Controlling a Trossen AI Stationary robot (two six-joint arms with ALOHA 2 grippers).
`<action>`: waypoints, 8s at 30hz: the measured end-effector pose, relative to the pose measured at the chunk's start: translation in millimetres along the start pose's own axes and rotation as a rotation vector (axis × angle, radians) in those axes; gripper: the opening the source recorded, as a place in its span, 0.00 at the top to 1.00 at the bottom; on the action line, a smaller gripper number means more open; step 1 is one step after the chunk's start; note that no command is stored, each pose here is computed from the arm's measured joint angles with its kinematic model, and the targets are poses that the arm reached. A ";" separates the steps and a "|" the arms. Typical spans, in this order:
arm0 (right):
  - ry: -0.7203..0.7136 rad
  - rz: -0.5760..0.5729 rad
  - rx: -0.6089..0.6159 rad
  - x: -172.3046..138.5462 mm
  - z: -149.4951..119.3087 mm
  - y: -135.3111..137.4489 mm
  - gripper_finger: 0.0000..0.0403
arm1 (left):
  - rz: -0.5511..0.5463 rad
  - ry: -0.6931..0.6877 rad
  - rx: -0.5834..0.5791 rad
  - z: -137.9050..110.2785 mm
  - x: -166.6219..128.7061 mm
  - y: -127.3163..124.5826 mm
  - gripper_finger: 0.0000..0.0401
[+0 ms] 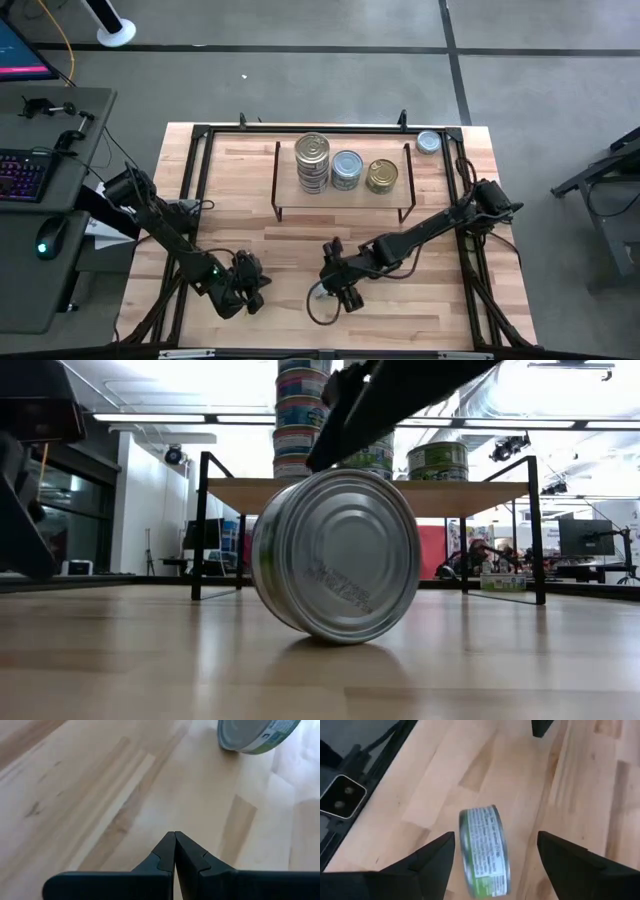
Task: Stack canned seafood by type on shelf
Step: Stack the white-green tuna can on top of the white-green tuna can on the shelf
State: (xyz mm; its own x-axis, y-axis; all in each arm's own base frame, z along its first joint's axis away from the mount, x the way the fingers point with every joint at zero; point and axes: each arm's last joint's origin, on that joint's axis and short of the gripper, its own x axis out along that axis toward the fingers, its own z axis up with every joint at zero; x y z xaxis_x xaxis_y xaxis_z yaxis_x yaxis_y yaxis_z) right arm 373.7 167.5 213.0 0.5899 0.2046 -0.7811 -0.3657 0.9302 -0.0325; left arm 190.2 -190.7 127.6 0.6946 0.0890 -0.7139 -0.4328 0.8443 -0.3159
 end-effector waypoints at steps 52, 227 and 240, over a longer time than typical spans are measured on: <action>0.452 -1.031 -0.342 -173.0 64.2 -49.9 0.71 | 0.060 -0.055 0.007 13.5 16.9 6.3 1.00; 0.178 -1.113 1.891 -170.7 -335.4 -183.6 1.00 | -0.183 0.336 0.053 103.8 58.4 56.9 1.00; 0.326 -0.963 1.779 -167.3 -322.8 -161.0 1.00 | -0.188 0.334 0.078 103.8 58.4 56.9 1.00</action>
State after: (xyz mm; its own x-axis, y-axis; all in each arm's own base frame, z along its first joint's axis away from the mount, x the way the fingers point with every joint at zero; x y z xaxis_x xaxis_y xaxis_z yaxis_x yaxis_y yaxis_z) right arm 101.6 -114.9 147.7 -0.0742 -0.2940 -0.9529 0.9962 -0.0653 -0.0574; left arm 265.8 -82.6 132.9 0.5270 -0.2367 -0.8162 -0.2623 0.8682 -0.4212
